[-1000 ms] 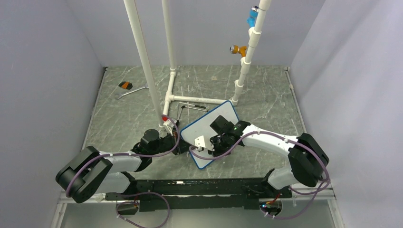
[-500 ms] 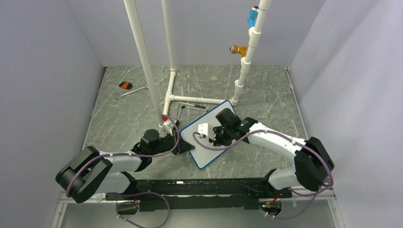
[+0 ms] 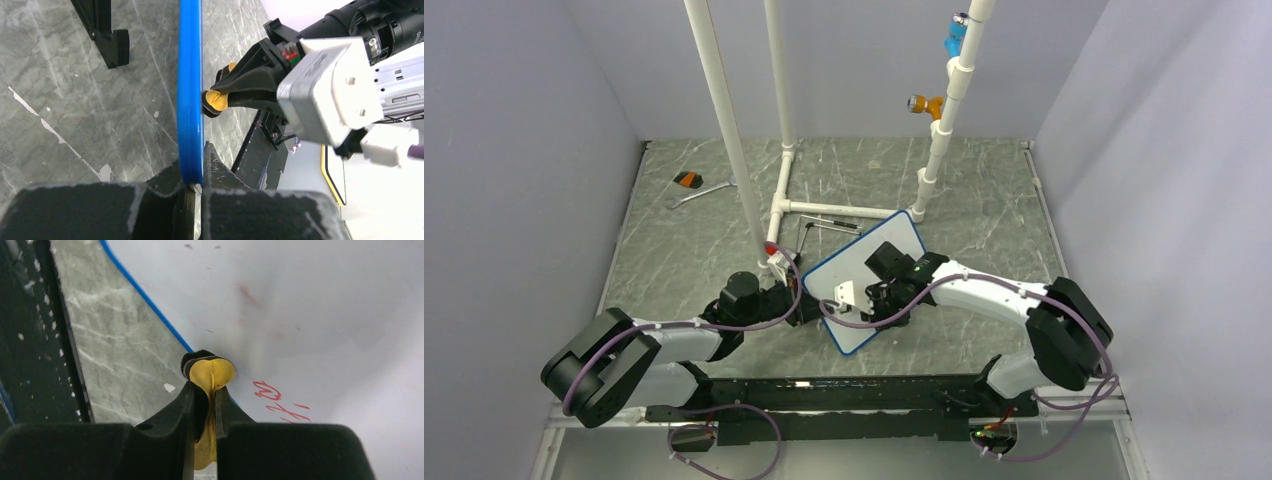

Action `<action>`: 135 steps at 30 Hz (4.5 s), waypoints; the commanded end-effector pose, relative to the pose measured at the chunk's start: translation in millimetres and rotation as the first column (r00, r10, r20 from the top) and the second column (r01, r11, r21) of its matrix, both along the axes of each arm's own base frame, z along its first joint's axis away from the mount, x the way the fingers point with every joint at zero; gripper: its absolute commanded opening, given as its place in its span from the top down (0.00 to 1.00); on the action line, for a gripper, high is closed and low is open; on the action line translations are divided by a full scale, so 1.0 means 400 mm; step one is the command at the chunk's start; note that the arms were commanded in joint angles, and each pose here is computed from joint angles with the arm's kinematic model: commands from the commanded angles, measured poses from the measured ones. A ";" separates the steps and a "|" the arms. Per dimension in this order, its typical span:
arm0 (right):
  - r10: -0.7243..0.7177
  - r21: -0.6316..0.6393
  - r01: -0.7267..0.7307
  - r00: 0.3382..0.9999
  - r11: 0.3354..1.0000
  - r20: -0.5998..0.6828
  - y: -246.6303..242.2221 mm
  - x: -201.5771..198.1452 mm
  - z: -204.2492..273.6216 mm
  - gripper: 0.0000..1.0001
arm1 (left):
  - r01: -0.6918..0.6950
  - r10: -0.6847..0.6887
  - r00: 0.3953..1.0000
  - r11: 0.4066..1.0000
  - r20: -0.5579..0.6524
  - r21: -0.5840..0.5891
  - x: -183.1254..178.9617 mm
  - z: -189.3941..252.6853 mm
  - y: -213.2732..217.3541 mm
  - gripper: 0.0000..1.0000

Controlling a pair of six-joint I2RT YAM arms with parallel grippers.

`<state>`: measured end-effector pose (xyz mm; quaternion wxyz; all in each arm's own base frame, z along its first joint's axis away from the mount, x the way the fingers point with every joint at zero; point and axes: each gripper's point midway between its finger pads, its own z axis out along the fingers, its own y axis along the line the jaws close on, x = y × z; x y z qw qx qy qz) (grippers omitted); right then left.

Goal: Erase the whiteboard
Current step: Erase the whiteboard at the center of the board.

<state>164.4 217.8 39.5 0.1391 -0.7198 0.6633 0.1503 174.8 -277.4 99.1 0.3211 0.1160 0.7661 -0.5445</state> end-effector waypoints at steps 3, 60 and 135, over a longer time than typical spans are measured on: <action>-0.248 0.238 0.191 0.939 0.952 0.240 0.048 0.167 0.118 1.00 | 0.130 -0.126 0.991 0.988 0.054 -0.086 -0.045 0.070 -0.034 1.00; -0.367 0.210 0.321 0.897 0.924 0.244 -0.004 0.230 0.108 1.00 | 0.147 -0.143 0.988 0.986 0.055 -0.078 -0.050 0.070 -0.040 1.00; -0.355 0.187 0.310 0.883 0.932 0.306 -0.056 0.238 0.108 1.00 | 0.157 -0.153 0.986 0.985 0.065 -0.069 -0.056 0.071 -0.040 1.00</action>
